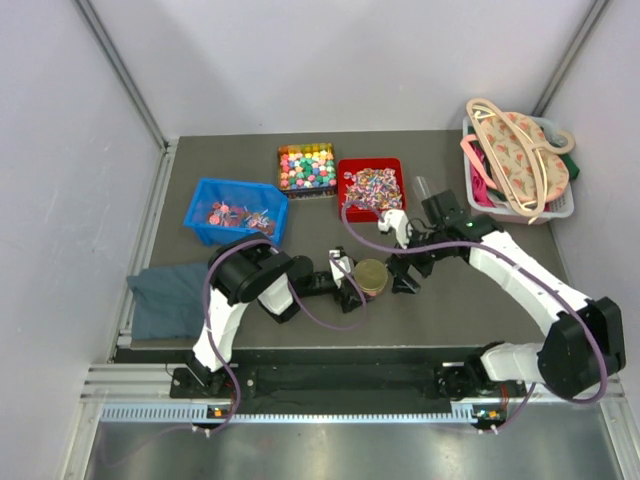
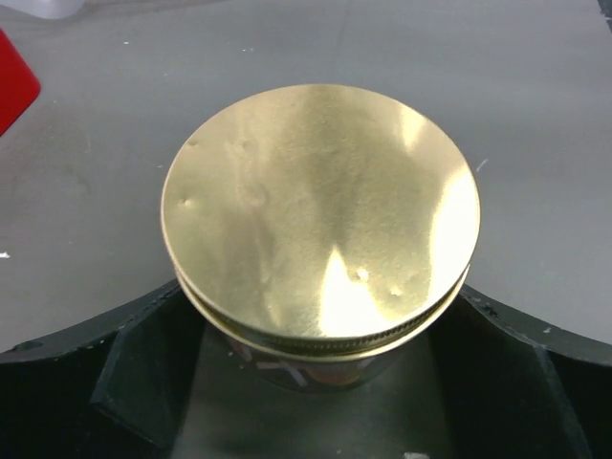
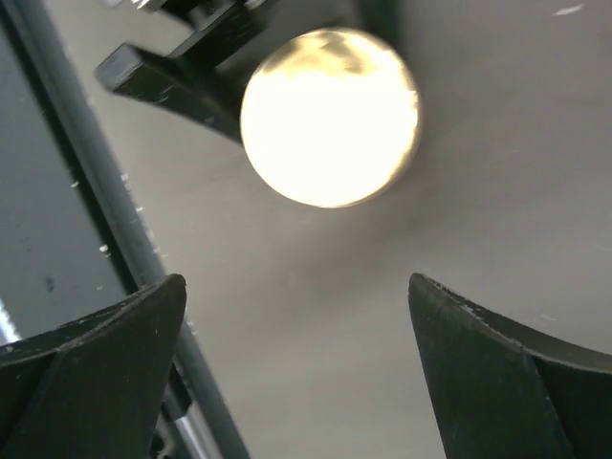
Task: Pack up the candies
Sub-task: Screw the bottle lid onto the packing bottle, then reset both arms
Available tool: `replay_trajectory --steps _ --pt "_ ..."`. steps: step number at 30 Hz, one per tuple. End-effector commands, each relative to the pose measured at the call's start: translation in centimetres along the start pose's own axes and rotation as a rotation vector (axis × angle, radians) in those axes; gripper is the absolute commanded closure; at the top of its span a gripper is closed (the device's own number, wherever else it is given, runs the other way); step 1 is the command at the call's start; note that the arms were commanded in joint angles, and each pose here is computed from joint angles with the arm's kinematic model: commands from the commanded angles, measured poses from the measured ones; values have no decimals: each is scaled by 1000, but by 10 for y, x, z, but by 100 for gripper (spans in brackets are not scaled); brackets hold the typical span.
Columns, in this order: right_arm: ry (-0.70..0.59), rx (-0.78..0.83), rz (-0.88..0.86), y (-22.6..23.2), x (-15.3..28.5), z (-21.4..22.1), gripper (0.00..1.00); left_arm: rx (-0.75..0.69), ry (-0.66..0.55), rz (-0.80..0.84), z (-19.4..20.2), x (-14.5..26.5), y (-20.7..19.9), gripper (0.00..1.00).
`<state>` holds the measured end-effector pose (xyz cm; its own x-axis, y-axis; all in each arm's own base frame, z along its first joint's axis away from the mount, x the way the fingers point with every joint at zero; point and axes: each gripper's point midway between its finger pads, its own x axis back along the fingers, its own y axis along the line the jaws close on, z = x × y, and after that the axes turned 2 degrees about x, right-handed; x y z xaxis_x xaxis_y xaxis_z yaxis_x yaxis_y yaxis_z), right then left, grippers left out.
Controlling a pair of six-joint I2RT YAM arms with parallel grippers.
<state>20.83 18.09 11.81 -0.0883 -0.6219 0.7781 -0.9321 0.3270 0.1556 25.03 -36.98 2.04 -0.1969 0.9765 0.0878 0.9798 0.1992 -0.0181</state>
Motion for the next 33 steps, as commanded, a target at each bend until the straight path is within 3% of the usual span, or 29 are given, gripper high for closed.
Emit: replay_trajectory --steps 1,12,21,23,25,26,27,28,30,33 --pt "-169 55 139 -27 37 -42 1 -58 -21 -44 -6 9 10 1" --pt "-227 29 308 -56 66 -54 1 -24 149 31 3 39 -13 1" --pt "-270 15 458 -67 94 -61 1 -74 151 23 -37 68 -6 1" --pt "-280 6 512 -73 103 -64 1 -30 200 20 -39 75 0 1" --pt "-276 -6 594 -80 117 -63 1 -47 193 14 -73 71 17 1" --pt "-296 -15 637 -84 126 -68 1 79 318 18 -55 83 12 1" --pt "-288 -33 703 -91 136 -66 1 105 348 -3 -62 85 20 1" --pt "-313 -32 750 -92 148 -69 1 89 363 -55 -85 81 40 1" --pt "-346 -47 863 -101 170 -74 1 174 486 -130 -86 101 50 1" --pt "-392 -65 992 -104 205 -80 1 163 486 -302 -130 125 93 1"
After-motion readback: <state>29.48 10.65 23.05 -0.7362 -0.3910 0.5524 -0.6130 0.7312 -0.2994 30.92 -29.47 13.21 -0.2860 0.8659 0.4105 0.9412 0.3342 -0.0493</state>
